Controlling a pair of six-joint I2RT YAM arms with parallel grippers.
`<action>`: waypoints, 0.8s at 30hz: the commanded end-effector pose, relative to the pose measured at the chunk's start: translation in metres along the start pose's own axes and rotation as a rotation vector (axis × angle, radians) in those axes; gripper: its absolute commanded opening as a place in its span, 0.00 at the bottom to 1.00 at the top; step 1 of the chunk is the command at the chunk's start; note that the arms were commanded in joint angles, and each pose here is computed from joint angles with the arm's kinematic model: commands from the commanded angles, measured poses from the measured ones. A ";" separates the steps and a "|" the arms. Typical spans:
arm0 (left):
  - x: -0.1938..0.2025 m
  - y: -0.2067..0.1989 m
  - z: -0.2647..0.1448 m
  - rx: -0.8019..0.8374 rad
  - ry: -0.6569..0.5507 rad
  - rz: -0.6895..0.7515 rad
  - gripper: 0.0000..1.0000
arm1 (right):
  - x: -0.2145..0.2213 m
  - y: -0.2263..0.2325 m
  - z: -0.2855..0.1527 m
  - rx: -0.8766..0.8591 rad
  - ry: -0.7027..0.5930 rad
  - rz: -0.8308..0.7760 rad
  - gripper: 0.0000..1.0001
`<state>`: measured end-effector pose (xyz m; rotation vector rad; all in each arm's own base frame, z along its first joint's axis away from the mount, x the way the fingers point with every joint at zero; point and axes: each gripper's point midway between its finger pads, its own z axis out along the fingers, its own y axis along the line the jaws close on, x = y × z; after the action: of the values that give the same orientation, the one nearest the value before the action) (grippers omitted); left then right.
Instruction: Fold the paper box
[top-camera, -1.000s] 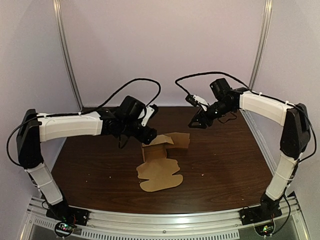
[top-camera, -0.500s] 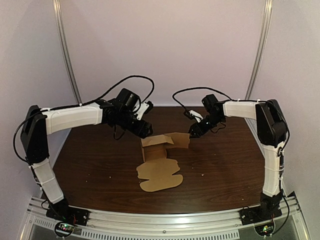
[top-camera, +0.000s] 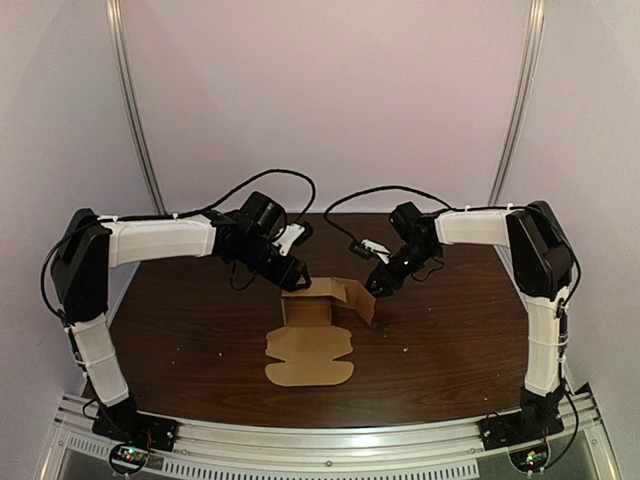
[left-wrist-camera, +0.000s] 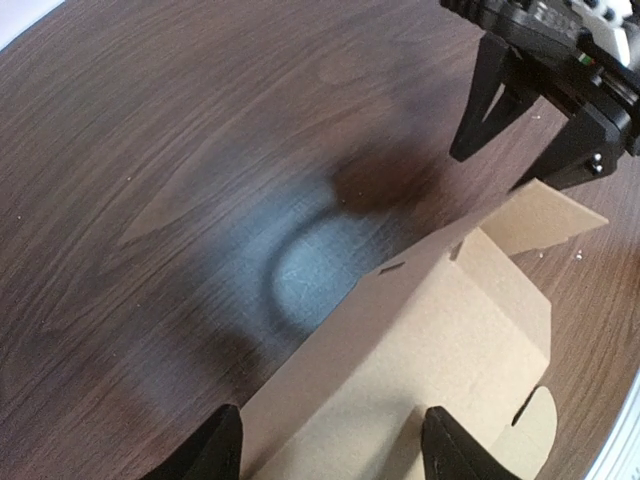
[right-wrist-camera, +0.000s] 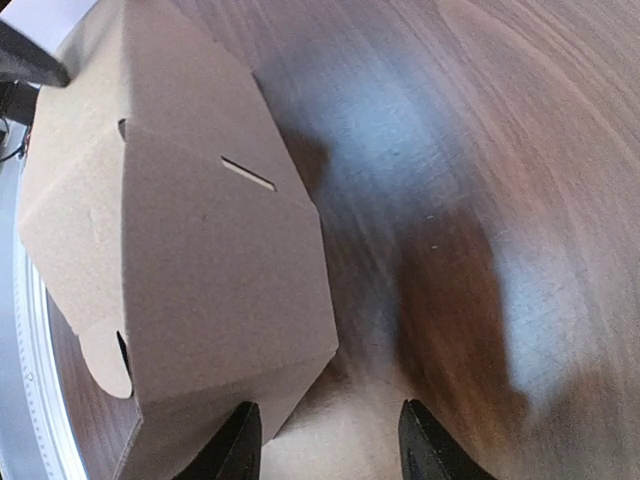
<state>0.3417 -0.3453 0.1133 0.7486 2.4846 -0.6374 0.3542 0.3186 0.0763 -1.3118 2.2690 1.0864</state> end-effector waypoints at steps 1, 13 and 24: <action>0.010 -0.005 0.002 0.038 0.012 -0.026 0.64 | -0.003 0.034 -0.009 -0.062 -0.001 -0.072 0.48; 0.012 0.001 -0.038 -0.029 -0.018 -0.015 0.68 | 0.024 0.054 -0.024 -0.047 0.065 -0.061 0.49; 0.050 0.003 -0.028 0.035 0.071 -0.136 0.65 | 0.047 0.075 -0.010 -0.060 0.154 -0.123 0.53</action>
<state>0.3092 -0.3125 0.1221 0.6759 2.5512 -0.6732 0.2854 0.3049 0.0900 -1.5053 2.2580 1.0849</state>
